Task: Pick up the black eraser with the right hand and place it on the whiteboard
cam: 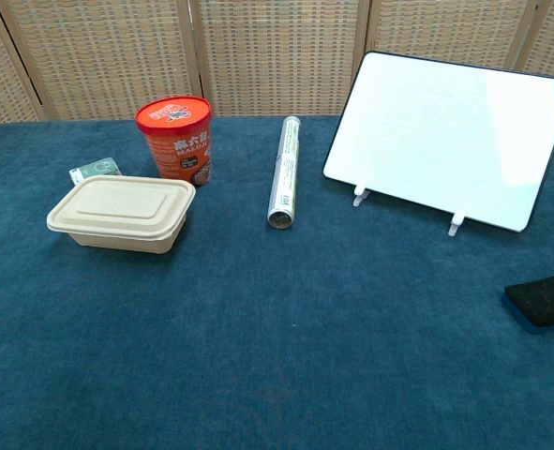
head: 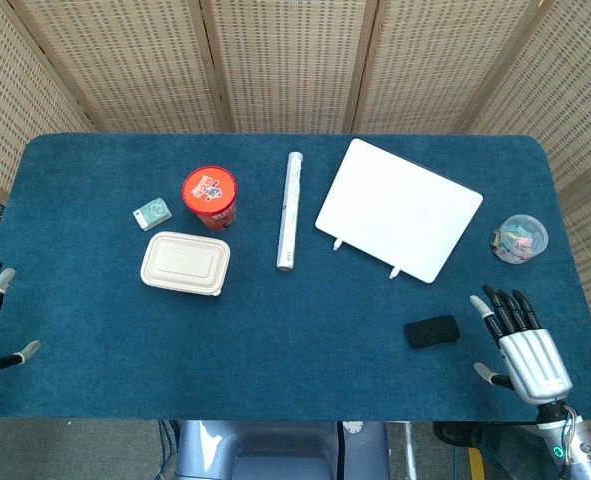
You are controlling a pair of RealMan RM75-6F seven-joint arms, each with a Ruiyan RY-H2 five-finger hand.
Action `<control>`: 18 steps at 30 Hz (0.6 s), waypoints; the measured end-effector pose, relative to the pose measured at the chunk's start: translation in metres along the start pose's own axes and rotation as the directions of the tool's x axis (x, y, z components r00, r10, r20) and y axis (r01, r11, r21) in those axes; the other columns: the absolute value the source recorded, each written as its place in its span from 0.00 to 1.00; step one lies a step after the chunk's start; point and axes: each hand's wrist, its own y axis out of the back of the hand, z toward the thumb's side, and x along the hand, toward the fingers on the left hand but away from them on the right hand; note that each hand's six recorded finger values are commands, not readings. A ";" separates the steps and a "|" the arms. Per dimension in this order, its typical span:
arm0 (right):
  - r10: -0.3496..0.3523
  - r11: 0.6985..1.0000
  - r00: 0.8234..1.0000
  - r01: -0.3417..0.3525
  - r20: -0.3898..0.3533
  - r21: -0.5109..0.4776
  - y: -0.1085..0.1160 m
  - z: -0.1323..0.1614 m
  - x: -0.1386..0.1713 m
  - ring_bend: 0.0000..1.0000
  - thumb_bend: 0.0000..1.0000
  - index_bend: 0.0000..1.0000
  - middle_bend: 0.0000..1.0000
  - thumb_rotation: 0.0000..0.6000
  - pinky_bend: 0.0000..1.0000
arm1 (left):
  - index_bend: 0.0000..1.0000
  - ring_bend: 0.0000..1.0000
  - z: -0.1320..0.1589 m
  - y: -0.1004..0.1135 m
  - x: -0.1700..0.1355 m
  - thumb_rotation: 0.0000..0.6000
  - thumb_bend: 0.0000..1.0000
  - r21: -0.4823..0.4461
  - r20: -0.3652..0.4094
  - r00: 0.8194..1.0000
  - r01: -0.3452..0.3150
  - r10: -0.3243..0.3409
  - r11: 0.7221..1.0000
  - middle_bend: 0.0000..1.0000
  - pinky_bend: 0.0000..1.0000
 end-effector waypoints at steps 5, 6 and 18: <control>-0.006 1.000 1.000 0.006 0.002 0.017 0.000 0.000 0.000 0.00 0.00 0.00 0.00 1.00 0.00 | 0.00 0.00 0.000 0.000 -0.001 1.00 0.00 0.000 0.001 1.000 -0.001 0.001 1.000 0.00 0.00; -0.008 1.000 1.000 0.008 0.001 0.021 0.000 0.000 0.000 0.00 0.00 0.00 0.00 1.00 0.00 | 0.00 0.00 0.000 0.000 -0.001 1.00 0.00 -0.001 0.000 1.000 0.000 0.000 1.000 0.00 0.00; -0.111 0.993 0.992 0.109 -0.066 -0.043 0.007 0.003 -0.025 0.03 0.00 0.19 0.14 1.00 0.09 | 0.00 0.00 -0.001 0.000 0.000 1.00 0.00 -0.007 -0.004 1.000 0.004 -0.004 1.000 0.00 0.00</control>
